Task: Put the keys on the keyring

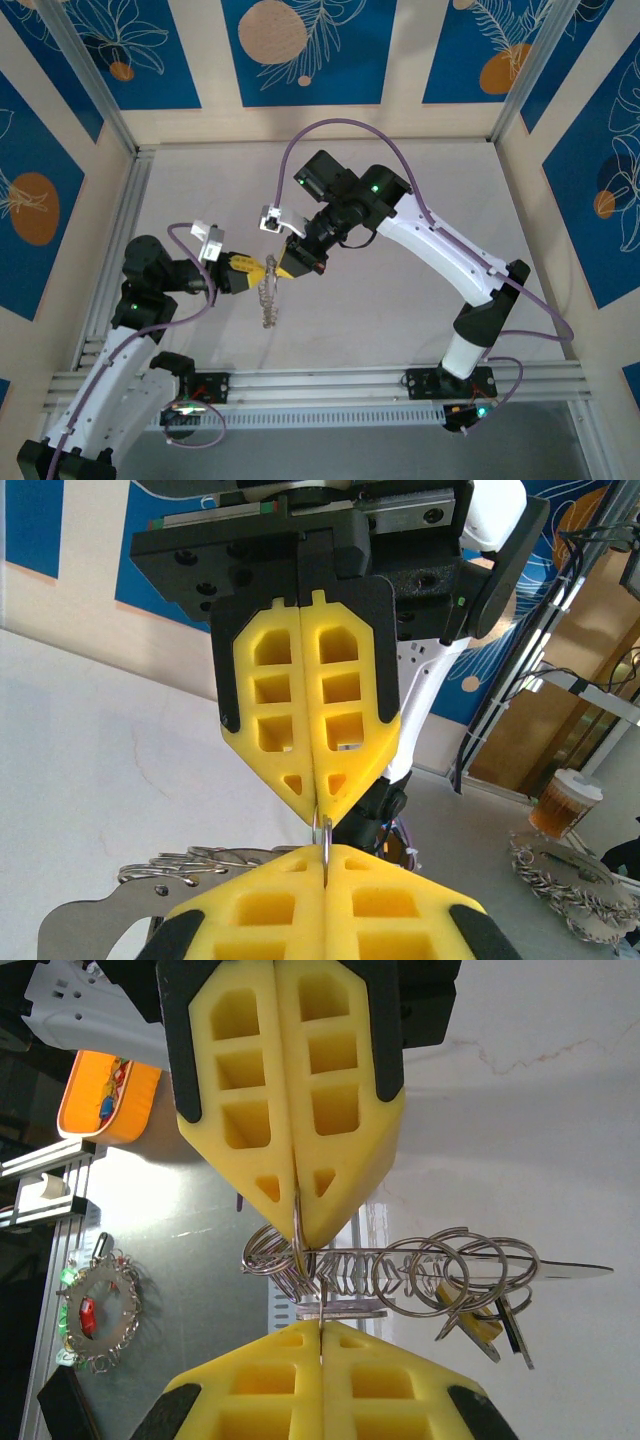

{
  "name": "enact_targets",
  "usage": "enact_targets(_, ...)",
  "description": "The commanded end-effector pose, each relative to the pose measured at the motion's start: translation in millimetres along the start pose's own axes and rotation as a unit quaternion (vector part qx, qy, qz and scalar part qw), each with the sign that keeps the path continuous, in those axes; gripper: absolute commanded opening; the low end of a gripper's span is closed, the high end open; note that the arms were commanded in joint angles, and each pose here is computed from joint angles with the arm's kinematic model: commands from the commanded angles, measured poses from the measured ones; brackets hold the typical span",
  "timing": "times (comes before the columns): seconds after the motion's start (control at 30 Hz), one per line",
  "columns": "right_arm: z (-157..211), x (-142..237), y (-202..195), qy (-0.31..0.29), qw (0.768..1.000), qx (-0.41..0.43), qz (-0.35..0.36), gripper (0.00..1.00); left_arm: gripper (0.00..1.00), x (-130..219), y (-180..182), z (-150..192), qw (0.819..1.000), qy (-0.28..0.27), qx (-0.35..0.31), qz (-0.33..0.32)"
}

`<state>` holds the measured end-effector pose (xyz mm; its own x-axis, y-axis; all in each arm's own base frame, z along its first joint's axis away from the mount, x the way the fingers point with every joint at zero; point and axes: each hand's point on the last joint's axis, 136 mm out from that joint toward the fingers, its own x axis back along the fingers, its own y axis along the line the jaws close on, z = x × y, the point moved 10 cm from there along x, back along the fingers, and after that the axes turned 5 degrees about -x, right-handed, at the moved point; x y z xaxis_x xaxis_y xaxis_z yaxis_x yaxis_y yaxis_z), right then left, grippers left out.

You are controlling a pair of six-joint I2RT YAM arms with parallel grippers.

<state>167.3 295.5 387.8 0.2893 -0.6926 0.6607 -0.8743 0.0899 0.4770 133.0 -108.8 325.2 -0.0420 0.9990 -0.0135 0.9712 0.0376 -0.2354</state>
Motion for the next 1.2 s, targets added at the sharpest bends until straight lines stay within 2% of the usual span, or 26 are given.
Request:
enact_targets(0.0,1,8,13,-0.006,1.000,0.001,-0.020,0.00,0.00,1,-13,-16,0.999,-0.009,-0.045,0.015)
enact_targets(0.63,8,8,15,-0.017,0.999,-0.002,-0.033,0.00,0.00,-1,-11,-17,0.999,-0.016,-0.040,0.026)
enact_targets(0.93,12,17,33,-0.027,0.999,0.017,-0.039,0.00,0.00,-2,-17,-29,0.994,-0.043,-0.031,0.097)
enact_targets(1.17,17,38,51,-0.043,0.999,0.021,-0.013,0.00,0.00,-7,-19,-41,0.989,-0.057,-0.027,0.134)
